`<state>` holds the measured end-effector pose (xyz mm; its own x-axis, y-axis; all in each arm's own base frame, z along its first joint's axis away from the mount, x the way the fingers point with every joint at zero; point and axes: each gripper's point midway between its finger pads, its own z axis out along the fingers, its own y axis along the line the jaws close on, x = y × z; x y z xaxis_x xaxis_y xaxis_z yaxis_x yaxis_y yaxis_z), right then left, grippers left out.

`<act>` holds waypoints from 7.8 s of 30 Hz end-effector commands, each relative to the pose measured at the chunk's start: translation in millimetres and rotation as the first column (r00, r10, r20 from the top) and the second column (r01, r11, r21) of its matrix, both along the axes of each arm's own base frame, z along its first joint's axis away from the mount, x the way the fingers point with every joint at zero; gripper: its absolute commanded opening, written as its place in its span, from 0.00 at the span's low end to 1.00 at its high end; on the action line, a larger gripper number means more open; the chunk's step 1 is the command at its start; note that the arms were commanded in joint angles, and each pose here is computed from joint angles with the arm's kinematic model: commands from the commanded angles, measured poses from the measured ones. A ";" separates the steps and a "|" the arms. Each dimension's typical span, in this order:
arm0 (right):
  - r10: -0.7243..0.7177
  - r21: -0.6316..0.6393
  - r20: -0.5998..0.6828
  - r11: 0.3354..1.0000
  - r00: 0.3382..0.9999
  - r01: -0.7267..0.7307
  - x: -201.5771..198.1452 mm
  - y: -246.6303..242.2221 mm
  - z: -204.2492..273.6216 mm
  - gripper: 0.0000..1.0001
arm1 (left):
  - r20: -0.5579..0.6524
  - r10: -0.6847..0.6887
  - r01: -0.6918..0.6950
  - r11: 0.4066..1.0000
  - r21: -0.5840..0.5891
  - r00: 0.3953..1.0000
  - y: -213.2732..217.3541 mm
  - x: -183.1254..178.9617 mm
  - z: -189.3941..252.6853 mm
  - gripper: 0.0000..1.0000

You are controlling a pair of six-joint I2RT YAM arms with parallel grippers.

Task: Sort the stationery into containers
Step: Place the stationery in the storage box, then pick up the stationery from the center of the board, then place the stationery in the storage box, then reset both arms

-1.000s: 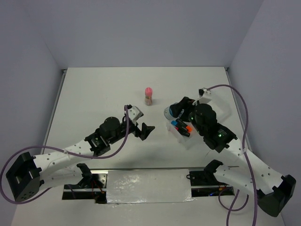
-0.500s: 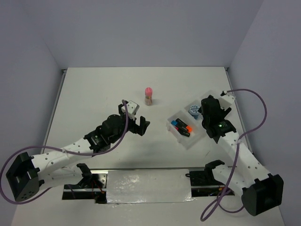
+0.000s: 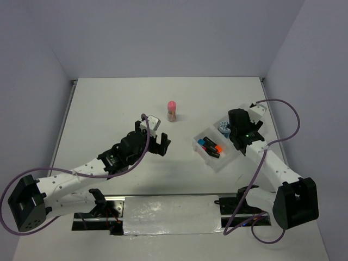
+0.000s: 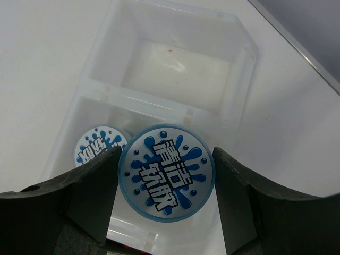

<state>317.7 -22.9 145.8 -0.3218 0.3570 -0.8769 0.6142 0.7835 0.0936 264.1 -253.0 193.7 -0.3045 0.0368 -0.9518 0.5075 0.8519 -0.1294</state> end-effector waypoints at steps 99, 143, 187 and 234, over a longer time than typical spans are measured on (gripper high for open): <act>0.807 -0.014 0.382 0.493 0.451 -0.870 -60.4 146.9 142.1 1.00 | 0.044 0.243 -0.242 0.970 -0.021 0.969 -53.7 206.6 2.2 0.00; 0.780 -0.184 0.444 -0.403 -0.442 -0.897 -174.8 300.0 201.0 0.71 | 0.393 -0.838 0.922 0.298 -0.249 0.377 -52.3 -133.6 192.3 0.00; 0.441 -0.206 -0.523 0.765 0.729 -0.610 97.3 -57.4 -8.5 0.00 | -0.082 0.379 -0.384 0.921 -0.069 0.922 177.3 -71.0 84.0 0.99; 0.542 -0.079 0.252 0.837 0.802 -0.541 -4.8 24.4 208.3 1.00 | -0.086 0.598 -0.599 0.800 0.017 0.797 200.4 -26.5 95.1 0.99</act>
<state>349.4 -21.1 329.9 -0.2645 0.0662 -0.9621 0.0963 0.9945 0.0419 224.4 -73.2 250.4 -0.4456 -0.1134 -0.8880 -0.0028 0.9921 -0.1253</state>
